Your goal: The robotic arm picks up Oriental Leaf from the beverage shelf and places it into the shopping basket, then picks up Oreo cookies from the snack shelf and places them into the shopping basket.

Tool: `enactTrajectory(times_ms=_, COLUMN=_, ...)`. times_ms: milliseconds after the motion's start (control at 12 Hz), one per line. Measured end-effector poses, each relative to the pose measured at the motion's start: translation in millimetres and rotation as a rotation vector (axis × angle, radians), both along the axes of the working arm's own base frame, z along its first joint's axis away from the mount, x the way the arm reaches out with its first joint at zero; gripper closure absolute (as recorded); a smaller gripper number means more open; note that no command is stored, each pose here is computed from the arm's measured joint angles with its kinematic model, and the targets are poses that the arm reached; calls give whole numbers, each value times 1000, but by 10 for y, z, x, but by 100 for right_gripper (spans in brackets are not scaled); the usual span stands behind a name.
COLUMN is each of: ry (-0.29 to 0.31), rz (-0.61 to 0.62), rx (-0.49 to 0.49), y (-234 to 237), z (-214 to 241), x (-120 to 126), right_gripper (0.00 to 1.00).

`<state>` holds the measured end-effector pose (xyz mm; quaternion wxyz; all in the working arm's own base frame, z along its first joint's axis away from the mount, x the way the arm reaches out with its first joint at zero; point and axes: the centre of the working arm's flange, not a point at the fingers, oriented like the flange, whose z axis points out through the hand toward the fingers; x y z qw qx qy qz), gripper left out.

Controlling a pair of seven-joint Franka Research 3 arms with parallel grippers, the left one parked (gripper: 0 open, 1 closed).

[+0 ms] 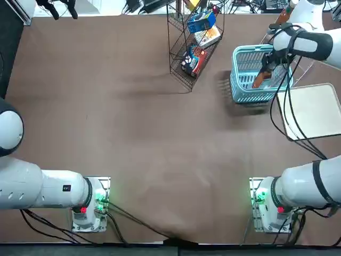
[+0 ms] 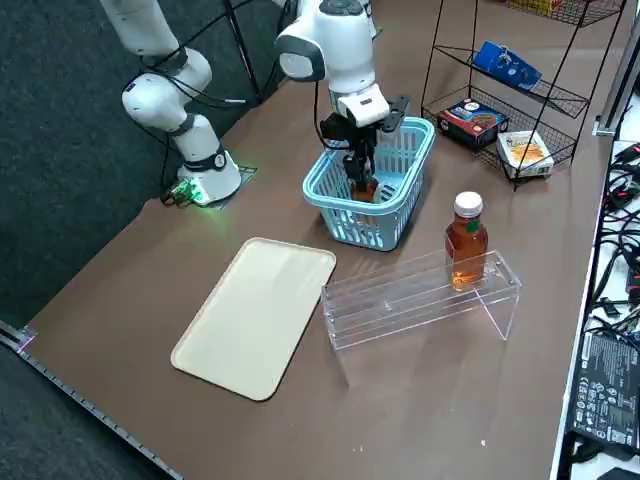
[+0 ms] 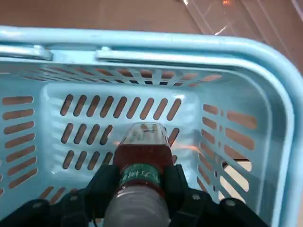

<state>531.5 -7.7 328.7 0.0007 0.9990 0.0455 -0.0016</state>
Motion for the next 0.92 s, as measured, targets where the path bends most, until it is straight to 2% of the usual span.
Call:
enactTrajectory(times_ms=83, ry=1, rz=-6, rx=1, y=0, z=-12, x=1, right_gripper=43)
enactTrajectory(times_ms=167, ry=1, rz=-10, rx=1, y=0, z=-7, x=3, right_gripper=34)
enactTrajectory(times_ms=417, ry=-6, rz=-19, rx=0, y=-1, z=53, x=25, right_gripper=2)
enactTrajectory(times_ms=667, ry=16, rz=-22, rx=-1, y=-3, z=241, x=81, right_gripper=0)
enactTrajectory(times_ms=917, ry=38, rz=-23, rx=-3, y=-7, z=697, x=194, right_gripper=0)
